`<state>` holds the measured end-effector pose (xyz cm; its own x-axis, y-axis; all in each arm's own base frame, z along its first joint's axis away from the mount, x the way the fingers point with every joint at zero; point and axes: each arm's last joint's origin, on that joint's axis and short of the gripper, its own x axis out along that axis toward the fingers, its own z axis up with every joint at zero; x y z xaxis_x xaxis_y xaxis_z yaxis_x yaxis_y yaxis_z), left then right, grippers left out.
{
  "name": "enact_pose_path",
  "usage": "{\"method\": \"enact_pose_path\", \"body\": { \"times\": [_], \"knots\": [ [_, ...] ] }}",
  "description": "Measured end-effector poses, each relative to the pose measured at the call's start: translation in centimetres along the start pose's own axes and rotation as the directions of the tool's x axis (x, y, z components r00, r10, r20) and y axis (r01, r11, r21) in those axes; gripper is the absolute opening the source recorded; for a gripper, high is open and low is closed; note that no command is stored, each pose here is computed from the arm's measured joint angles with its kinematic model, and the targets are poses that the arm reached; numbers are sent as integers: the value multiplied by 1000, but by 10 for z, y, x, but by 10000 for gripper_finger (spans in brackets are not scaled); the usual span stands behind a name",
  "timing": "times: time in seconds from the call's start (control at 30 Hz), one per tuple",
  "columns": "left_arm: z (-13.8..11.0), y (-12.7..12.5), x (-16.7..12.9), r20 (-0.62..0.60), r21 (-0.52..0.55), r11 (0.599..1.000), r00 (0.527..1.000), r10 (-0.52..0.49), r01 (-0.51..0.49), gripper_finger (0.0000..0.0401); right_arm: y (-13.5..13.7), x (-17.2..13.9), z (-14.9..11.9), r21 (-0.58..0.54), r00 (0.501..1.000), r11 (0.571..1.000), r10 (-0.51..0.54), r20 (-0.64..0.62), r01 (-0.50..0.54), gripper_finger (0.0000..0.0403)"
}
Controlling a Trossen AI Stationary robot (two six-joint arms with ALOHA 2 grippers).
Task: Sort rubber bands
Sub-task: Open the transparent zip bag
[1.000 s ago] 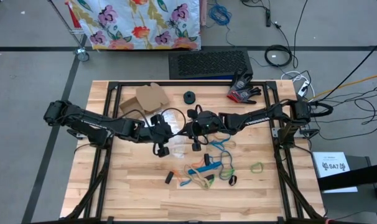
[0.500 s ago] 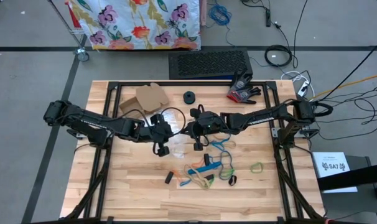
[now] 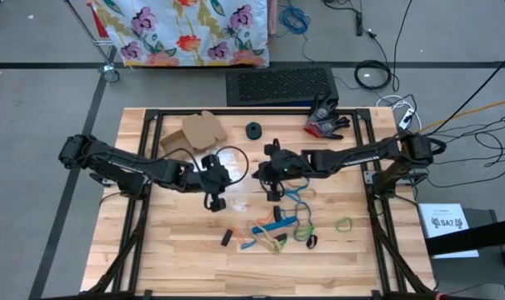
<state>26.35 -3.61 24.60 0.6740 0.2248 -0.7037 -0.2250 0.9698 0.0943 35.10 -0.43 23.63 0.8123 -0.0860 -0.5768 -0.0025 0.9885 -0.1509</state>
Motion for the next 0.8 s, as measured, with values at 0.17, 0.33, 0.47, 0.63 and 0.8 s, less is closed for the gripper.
{"method": "enact_pose_path", "body": {
  "times": [0.17, 0.33, 0.47, 0.63, 0.8],
  "knots": [
    [-1, -2, -1, -1, -8, 1000, 1000, -6, 6, 34, 1, -3, -1, 19, 1000, 1000, -1, -20, 1, 2],
    [-2, -5, -2, -3, -9, 1000, 1000, -15, 15, 34, 3, -3, -3, 30, 999, 1000, 6, -42, -5, 2],
    [-4, -8, -3, -18, -11, 1000, 1000, -19, 18, 34, 3, -3, -4, 38, 999, 999, 9, -52, -7, 2],
    [-5, -10, -5, -20, -13, 1000, 999, -26, 26, 34, 4, -4, -5, 51, 998, 999, 12, -64, -8, 2],
    [-4, -11, -11, -5, -31, 999, 999, -36, 36, 34, 7, -4, -5, 50, 998, 999, 19, -65, -16, 2]
  ]
}}
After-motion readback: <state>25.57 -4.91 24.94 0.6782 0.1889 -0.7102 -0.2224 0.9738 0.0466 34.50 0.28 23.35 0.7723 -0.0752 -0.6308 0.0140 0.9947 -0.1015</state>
